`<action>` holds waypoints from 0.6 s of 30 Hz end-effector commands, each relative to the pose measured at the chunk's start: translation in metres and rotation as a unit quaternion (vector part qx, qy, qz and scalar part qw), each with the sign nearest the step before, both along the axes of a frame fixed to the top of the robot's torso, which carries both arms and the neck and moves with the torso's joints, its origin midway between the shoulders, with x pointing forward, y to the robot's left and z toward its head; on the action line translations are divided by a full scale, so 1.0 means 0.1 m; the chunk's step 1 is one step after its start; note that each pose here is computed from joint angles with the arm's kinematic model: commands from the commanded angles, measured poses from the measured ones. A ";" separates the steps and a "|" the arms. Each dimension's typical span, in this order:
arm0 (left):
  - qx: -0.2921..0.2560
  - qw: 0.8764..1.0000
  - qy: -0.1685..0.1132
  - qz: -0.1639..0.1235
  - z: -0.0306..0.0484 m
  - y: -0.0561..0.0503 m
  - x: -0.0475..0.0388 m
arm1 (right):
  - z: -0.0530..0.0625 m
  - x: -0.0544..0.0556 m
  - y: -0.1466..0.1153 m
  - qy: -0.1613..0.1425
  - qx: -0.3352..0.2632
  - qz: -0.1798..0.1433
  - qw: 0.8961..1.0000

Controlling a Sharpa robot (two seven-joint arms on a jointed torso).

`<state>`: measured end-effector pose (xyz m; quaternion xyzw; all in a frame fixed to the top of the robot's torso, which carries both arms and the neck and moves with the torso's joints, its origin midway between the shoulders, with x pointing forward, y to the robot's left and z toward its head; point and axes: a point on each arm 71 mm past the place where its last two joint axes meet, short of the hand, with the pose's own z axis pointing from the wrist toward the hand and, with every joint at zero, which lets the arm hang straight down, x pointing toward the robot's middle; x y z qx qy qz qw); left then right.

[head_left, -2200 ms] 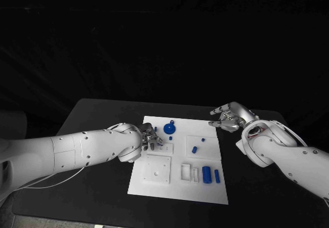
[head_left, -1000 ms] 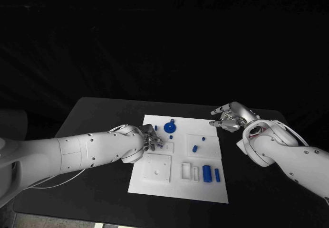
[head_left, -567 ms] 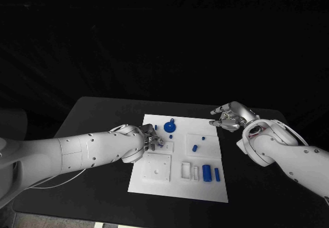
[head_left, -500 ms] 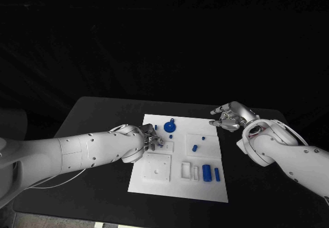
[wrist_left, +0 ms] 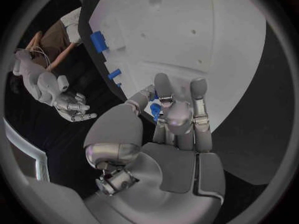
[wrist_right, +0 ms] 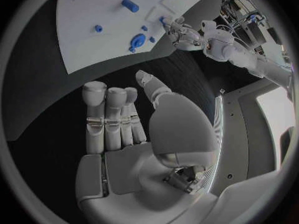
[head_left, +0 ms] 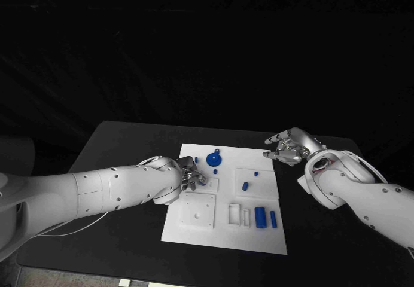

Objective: Assemble the parts on the task board

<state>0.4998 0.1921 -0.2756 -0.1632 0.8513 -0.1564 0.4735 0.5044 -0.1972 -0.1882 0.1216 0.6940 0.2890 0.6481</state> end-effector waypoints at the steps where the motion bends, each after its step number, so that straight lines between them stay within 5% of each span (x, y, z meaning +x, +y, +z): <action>1: 0.012 1.000 0.025 -0.015 -0.074 -0.01 -0.052 | -0.01 0.00 0.01 0.003 -0.003 0.005 1.000; 18: 0.017 0.999 0.025 -0.009 -0.078 0.02 -0.043 | -0.02 -0.01 0.02 0.005 -0.001 0.005 1.000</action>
